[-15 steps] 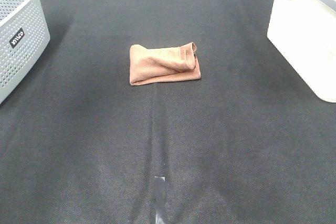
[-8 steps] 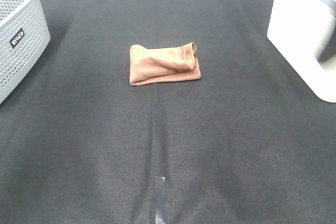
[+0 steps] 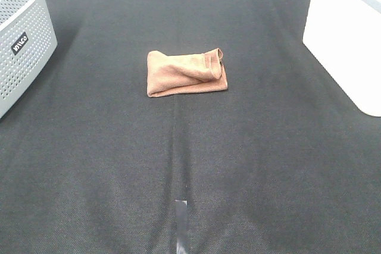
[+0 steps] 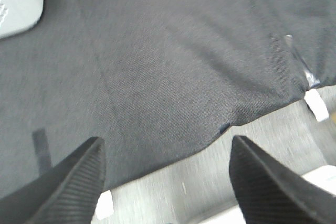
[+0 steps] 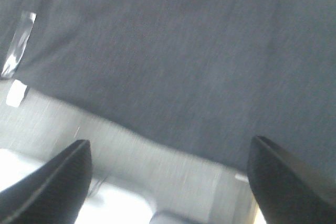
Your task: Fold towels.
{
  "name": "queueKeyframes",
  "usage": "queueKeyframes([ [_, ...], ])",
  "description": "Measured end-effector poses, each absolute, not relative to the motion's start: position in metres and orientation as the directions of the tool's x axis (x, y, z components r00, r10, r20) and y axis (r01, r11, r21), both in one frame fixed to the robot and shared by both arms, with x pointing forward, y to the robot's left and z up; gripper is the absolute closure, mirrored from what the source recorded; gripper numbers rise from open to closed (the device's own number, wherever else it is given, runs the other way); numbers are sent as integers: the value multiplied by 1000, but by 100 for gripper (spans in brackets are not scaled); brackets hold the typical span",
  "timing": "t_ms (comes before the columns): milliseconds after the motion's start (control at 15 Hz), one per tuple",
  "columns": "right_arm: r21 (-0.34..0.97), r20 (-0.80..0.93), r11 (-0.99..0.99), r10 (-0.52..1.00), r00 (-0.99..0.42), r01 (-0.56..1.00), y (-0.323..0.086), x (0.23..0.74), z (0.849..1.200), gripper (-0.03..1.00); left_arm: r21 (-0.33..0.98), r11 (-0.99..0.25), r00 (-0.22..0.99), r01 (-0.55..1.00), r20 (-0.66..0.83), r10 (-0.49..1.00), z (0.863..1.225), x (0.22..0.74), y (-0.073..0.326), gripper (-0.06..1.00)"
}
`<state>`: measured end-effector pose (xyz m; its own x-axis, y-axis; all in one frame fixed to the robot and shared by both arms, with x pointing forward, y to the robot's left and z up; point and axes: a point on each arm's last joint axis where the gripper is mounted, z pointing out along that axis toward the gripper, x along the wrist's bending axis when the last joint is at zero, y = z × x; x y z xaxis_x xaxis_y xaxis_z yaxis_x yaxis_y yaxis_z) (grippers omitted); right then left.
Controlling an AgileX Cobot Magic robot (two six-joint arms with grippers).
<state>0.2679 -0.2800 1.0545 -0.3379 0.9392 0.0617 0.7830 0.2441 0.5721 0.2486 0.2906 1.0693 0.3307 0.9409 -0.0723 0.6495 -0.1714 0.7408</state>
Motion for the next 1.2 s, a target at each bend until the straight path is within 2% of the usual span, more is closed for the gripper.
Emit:
queueKeyframes([
  [200, 724, 2, 244, 935, -356, 645, -285, 248, 1049, 20, 823, -190, 369, 536, -26, 929, 1056, 232, 295, 30],
  [333, 766, -20, 250, 930, -367, 592, -285, 242, 1047, 20, 852, -191, 377, 488, -9, 926, 1057, 231, 296, 30],
  [933, 779, -17, 244, 929, -369, 578, -285, 241, 1048, 20, 874, -173, 377, 454, -13, 926, 1053, 238, 293, 30],
  [1067, 779, -17, 239, 932, -362, 580, -285, 241, 1048, 20, 874, -150, 333, 462, -14, 943, 1053, 238, 293, 30],
  [1200, 780, -12, 173, 965, -261, 602, -285, 242, 1048, 20, 878, -79, 191, 471, -15, 982, 1053, 238, 293, 30],
])
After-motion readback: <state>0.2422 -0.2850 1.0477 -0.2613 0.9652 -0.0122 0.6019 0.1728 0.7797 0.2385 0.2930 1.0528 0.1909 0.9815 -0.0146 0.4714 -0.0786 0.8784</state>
